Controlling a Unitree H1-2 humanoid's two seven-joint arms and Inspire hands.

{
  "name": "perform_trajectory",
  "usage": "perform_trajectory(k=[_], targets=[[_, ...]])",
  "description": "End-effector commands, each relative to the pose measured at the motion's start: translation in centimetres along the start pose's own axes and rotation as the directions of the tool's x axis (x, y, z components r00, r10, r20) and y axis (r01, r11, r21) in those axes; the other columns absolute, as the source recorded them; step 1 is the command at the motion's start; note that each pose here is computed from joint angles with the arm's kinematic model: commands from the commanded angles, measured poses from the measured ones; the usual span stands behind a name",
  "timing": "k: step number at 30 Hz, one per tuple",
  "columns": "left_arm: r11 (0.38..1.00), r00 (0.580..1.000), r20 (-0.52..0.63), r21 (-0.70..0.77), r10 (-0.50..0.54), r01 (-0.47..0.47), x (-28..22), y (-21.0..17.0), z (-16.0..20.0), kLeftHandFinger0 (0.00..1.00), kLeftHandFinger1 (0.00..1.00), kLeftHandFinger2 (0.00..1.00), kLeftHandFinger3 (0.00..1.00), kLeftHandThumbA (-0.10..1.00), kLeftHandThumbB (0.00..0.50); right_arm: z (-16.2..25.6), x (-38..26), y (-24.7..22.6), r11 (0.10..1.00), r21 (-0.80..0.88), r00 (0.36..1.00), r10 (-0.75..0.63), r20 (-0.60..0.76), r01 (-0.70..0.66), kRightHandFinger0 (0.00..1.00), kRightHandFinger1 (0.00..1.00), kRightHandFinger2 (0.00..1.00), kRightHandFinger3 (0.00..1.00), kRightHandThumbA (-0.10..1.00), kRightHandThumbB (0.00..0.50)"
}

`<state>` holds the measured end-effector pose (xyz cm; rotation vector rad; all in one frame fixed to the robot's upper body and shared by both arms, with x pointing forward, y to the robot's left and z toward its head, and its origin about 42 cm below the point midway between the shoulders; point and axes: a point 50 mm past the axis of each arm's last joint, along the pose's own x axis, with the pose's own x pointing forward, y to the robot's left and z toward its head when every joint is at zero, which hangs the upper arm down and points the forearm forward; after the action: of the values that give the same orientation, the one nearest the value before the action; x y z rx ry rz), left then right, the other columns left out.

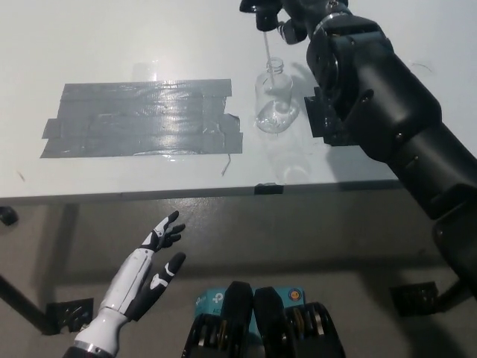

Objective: The robot grabs the black lid of the spray bottle on the desk and places it on the black area of the desk

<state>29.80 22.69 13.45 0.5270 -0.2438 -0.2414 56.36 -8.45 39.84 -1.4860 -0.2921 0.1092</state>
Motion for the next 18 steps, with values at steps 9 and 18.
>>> perform_trajectory(k=[9, 18], targets=[[1.0, 0.999, 0.05, 0.017, -0.02, 0.019, 0.4, 0.6, 0.6, 0.91, 0.87, 0.91, 1.0, 1.0, 0.024, -1.1, 0.3, -7.1, 0.991, 0.018, 0.991, -0.136, 0.011, 0.136, 0.12, 0.62, 0.99, 0.52, -0.1, 0.268], [1.0, 0.998, 0.051, 0.021, -0.022, 0.021, 0.2, 0.6, 0.4, 0.88, 0.89, 0.96, 1.0, 1.0, 0.021, -4.1, -0.7, -10.1, 0.971, 0.076, 0.974, -0.224, -0.042, 0.227, 0.09, 0.51, 0.86, 0.76, -0.1, 0.258]])
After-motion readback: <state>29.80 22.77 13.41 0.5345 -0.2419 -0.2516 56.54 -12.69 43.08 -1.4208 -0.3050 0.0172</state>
